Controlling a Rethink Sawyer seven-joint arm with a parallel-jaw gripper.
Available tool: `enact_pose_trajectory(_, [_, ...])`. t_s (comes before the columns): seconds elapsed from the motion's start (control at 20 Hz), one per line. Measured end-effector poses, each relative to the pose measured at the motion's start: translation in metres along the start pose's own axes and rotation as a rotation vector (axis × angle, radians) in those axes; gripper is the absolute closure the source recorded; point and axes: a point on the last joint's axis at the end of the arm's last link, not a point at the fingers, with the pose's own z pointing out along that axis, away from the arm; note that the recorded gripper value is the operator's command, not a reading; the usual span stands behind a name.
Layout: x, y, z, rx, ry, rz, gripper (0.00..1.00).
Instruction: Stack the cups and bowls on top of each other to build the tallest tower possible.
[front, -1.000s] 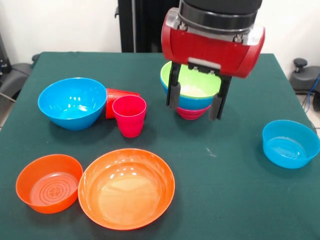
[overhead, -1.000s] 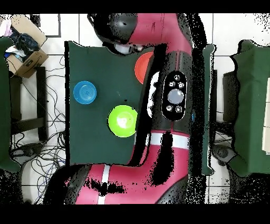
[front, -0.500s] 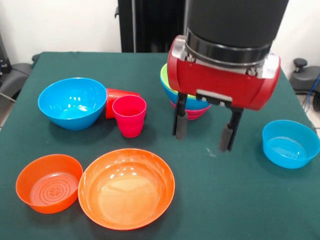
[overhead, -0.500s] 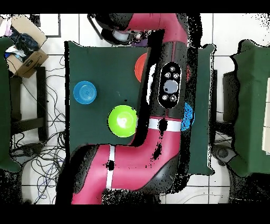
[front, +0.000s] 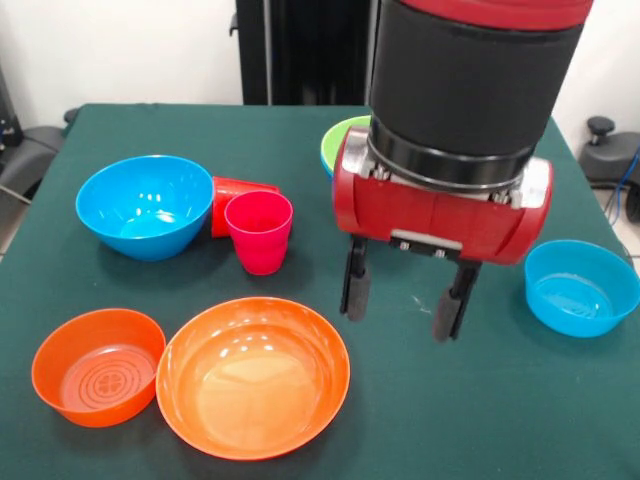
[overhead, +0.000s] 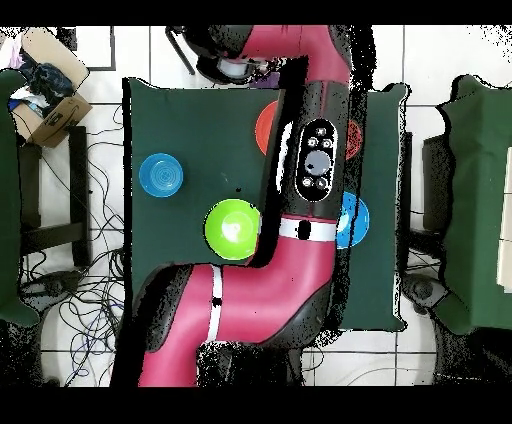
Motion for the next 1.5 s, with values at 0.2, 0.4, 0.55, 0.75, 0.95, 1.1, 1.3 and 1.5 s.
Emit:
enact_pose_trajectory(0.2, [-0.001,-0.002,0.008,0.019,-0.011,-0.03,0.0])
enact_pose_trajectory(0.4, [-0.002,-0.005,0.02,0.037,-0.016,-0.053,0.0])
enact_pose_trajectory(0.55, [-0.001,-0.007,0.03,0.05,-0.015,-0.054,0.0])
enact_pose_trajectory(0.75, [0.004,-0.007,0.048,0.059,-0.001,-0.057,0.0])
enact_pose_trajectory(0.95, [0.008,-0.006,0.065,0.06,0.01,-0.059,0.0])
enact_pose_trajectory(1.1, [0.011,-0.005,0.076,0.059,0.011,-0.061,0.0])
enact_pose_trajectory(1.3, [0.016,-0.005,0.091,0.061,0.023,-0.063,0.0])
enact_pose_trajectory(1.5, [0.023,-0.007,0.109,0.074,0.044,-0.067,0.0])
